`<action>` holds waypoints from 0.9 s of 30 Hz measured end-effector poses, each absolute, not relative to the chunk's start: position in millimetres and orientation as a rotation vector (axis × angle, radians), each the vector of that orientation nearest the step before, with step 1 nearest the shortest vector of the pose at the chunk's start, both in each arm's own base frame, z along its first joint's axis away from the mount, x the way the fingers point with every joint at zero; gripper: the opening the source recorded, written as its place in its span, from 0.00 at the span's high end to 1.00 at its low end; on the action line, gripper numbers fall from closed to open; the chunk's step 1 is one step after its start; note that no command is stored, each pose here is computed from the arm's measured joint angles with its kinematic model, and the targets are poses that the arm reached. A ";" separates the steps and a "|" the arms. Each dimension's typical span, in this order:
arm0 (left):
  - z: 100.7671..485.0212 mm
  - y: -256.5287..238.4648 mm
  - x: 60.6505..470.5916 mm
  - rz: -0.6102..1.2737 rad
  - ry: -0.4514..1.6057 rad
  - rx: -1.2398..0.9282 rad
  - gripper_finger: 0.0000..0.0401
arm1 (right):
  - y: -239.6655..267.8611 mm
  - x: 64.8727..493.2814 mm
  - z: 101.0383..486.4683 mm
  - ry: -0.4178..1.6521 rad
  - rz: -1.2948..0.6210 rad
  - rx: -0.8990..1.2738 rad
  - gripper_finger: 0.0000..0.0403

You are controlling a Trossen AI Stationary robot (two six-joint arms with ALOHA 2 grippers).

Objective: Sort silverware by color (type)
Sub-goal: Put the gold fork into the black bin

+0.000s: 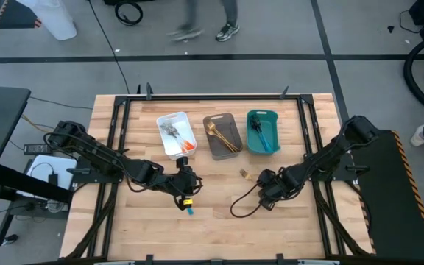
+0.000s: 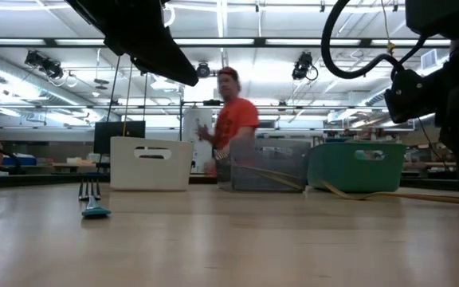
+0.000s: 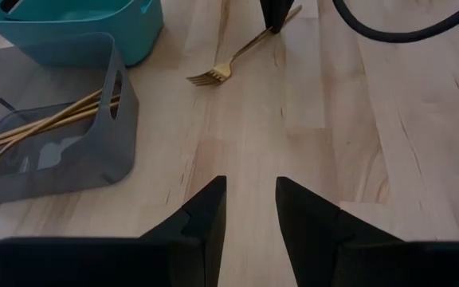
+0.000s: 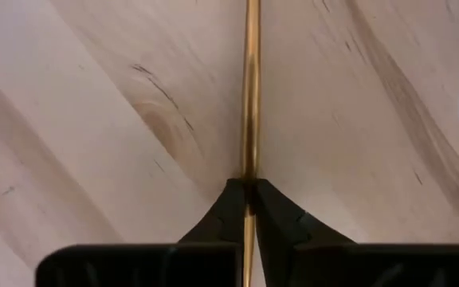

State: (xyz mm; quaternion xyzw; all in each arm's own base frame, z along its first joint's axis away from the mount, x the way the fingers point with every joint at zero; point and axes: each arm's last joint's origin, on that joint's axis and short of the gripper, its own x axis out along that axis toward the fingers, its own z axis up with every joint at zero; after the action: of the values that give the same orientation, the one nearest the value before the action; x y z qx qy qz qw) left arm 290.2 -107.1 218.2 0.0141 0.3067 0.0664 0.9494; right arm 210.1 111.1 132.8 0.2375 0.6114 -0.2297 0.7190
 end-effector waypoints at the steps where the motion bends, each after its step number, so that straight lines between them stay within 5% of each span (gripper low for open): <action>1: 218.2 -107.1 290.2 0.135 0.624 0.029 0.70 | 110.6 209.7 134.1 1.344 -0.505 0.519 0.96; 8: 218.4 -107.1 290.4 0.106 0.627 0.121 0.70 | 106.4 207.9 148.7 1.240 -0.511 0.509 0.96; 18: 230.9 -109.5 298.8 -0.020 0.497 0.578 0.70 | 97.2 221.8 182.4 0.984 -0.384 0.630 0.94; 27: 237.2 -105.8 306.2 0.028 0.410 0.539 0.70 | 74.8 242.4 189.1 0.864 -0.350 0.611 0.94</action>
State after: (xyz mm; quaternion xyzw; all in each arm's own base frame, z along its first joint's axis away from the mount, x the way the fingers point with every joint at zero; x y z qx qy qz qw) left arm 306.2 -105.8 237.2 0.2643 0.2010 0.0135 0.9432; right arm 242.4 74.8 189.1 0.2898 0.4098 -0.1659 0.8489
